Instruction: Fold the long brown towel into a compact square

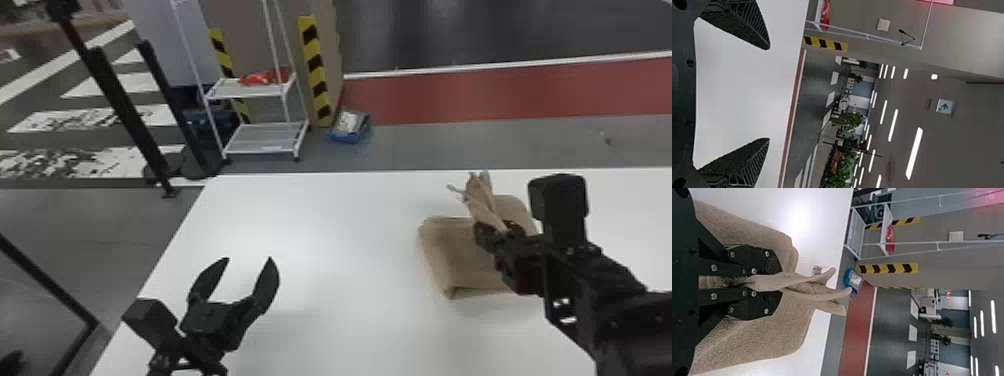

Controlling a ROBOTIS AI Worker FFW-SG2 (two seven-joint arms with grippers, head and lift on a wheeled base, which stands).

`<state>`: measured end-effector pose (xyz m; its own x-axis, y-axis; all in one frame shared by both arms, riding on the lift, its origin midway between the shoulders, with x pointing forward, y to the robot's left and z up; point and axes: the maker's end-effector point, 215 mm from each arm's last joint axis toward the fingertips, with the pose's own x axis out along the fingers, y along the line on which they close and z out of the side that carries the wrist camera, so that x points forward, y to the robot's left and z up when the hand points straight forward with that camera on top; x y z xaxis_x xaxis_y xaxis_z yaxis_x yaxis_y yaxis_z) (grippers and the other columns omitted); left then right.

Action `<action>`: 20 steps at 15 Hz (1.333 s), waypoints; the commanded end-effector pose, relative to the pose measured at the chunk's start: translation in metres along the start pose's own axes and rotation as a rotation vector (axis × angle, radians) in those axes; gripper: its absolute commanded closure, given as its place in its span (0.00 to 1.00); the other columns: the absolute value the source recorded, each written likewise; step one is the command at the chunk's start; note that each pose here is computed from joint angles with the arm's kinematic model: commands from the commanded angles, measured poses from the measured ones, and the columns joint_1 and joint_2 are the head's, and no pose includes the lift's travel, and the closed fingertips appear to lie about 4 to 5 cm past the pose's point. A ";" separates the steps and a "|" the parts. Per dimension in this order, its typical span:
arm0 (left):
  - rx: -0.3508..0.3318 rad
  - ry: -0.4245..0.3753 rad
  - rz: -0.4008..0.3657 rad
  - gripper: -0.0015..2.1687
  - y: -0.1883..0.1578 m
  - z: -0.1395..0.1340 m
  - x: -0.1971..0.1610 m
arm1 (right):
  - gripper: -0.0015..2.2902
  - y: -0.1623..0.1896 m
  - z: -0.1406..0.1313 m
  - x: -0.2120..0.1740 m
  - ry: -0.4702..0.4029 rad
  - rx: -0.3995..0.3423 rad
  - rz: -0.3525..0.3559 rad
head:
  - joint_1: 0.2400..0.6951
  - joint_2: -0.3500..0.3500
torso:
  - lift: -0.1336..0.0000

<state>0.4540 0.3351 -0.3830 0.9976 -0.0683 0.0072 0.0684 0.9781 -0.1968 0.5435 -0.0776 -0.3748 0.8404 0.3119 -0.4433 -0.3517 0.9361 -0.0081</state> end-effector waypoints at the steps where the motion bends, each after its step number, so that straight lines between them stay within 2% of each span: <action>1: -0.010 0.006 0.002 0.02 0.000 -0.005 0.001 | 0.14 0.024 -0.015 0.008 0.035 -0.019 0.041 | 1.00 0.89 | 0.06; 2: -0.011 0.007 -0.001 0.02 -0.001 -0.006 0.002 | 0.02 0.032 -0.017 0.008 0.041 -0.019 0.059 | 1.00 0.91 | 0.06; 5: -0.012 0.007 -0.001 0.02 -0.001 -0.006 0.002 | 0.01 0.041 -0.021 0.008 0.048 0.002 0.090 | 1.00 0.95 | 0.06; 7: -0.014 0.006 0.001 0.02 0.000 -0.006 0.002 | 0.05 0.043 -0.008 0.008 0.004 0.013 0.100 | 1.00 0.95 | 0.06; 8: -0.014 0.008 0.000 0.02 -0.001 -0.007 0.001 | 0.17 0.044 0.001 0.010 -0.029 0.019 0.114 | 1.00 0.96 | 0.06; 9: -0.014 0.008 0.000 0.02 -0.001 -0.007 0.001 | 0.35 0.044 0.002 0.016 -0.033 0.019 0.121 | 1.00 0.96 | 0.06; 10: -0.014 0.009 -0.002 0.02 -0.002 -0.007 0.002 | 0.70 0.041 0.000 0.024 -0.021 0.014 0.117 | 1.00 0.96 | 0.06; 11: -0.017 0.010 -0.009 0.02 -0.006 -0.008 0.003 | 0.91 0.036 -0.005 0.031 -0.007 0.010 0.104 | 1.00 0.96 | 0.06; 13: -0.021 0.012 -0.013 0.02 -0.009 -0.010 0.005 | 0.92 0.025 -0.003 0.046 -0.020 -0.009 0.079 | 1.00 0.95 | 0.06; 17: -0.023 0.016 -0.044 0.02 -0.022 -0.014 0.018 | 0.92 0.015 -0.025 0.067 0.047 -0.035 0.058 | 1.00 0.91 | 0.06; 20: -0.023 0.018 -0.054 0.02 -0.027 -0.015 0.022 | 0.92 0.030 -0.042 0.070 0.081 -0.058 0.094 | 1.00 0.89 | 0.06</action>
<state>0.4723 0.3072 -0.3925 0.9927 -0.1203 -0.0002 0.1174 0.9686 -0.2193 0.5784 -0.0419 -0.4373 0.7803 0.3706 -0.5037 -0.4355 0.9001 -0.0125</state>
